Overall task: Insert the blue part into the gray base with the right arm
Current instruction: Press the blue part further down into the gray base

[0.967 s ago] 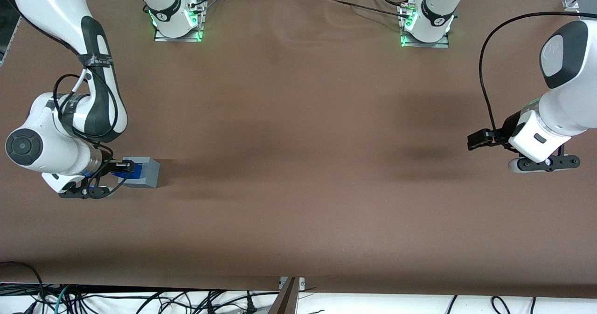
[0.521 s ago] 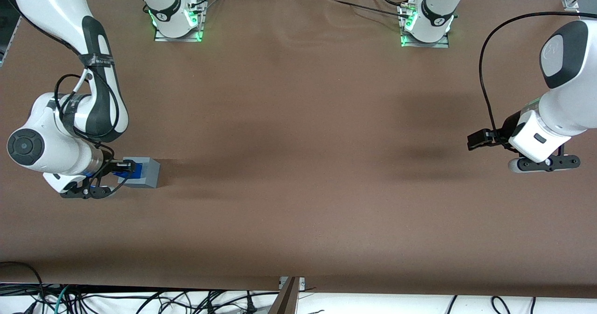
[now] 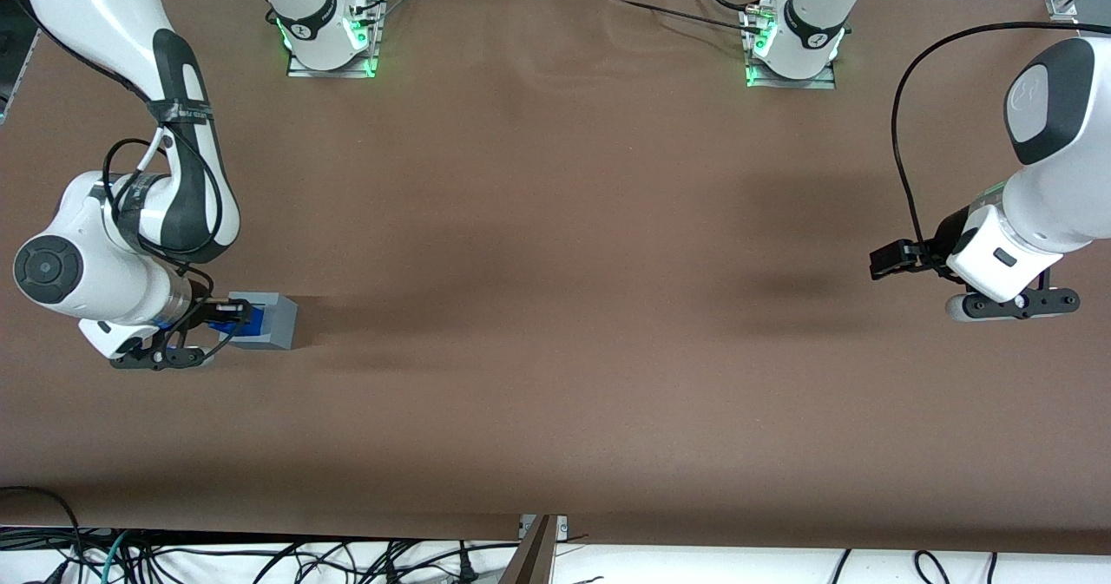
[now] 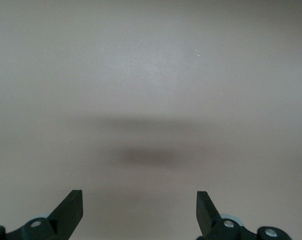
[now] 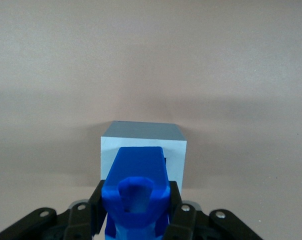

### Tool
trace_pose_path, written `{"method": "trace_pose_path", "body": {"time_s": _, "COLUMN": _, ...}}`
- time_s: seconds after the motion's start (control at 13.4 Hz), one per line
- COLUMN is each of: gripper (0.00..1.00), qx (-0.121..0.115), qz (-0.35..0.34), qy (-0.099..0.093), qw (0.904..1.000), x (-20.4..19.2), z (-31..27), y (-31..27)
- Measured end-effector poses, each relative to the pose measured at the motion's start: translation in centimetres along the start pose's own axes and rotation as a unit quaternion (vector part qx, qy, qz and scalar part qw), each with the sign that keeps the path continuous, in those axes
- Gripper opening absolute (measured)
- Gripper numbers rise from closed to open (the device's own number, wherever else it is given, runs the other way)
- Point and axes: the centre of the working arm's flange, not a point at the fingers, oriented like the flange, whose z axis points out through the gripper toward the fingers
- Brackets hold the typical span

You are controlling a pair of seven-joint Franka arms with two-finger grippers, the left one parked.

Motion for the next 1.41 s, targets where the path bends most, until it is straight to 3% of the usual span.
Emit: {"method": "trace_pose_path", "body": {"time_s": 1.41, "gripper": 0.51, "qx": 0.004, "qz": 0.003, "qy": -0.002, "qw": 1.0, "x": -0.93, "z": 0.12, "y": 0.15}}
